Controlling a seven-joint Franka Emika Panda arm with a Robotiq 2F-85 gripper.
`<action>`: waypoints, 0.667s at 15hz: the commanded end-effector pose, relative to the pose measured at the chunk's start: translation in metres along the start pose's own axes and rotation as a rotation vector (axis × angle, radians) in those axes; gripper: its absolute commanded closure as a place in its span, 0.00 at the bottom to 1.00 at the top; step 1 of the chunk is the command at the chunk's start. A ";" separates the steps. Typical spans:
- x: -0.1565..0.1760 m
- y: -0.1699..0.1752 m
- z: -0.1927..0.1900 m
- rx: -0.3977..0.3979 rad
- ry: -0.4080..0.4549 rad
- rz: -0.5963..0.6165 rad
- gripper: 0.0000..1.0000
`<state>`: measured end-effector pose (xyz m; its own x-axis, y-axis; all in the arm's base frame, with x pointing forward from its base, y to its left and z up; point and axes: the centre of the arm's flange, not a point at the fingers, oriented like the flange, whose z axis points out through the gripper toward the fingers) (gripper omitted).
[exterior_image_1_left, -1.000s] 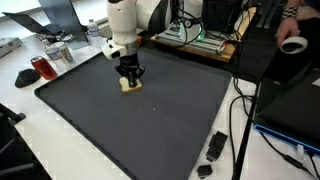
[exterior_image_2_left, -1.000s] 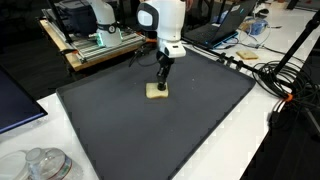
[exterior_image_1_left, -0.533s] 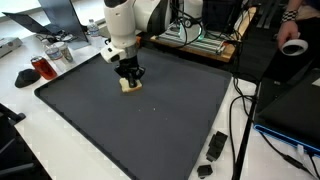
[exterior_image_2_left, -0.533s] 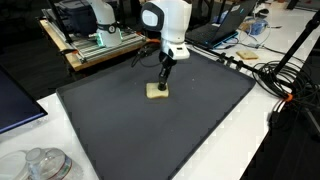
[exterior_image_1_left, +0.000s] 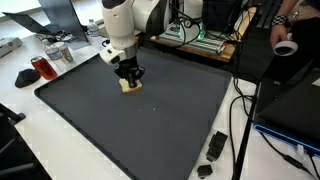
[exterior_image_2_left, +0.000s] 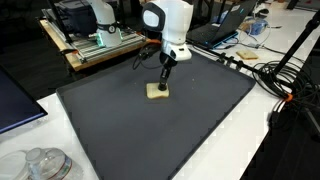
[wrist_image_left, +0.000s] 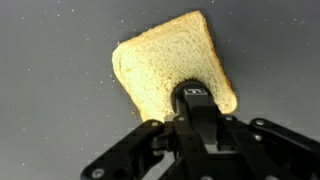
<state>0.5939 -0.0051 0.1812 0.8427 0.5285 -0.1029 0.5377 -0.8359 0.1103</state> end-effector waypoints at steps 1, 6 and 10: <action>0.009 0.005 0.029 0.098 0.020 -0.061 0.95; -0.003 0.014 0.001 0.073 0.017 -0.057 0.78; -0.002 0.015 0.002 0.078 0.015 -0.060 0.78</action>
<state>0.5998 -0.0190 0.1816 0.8098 0.5794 -0.0923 0.5837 -0.8115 0.0273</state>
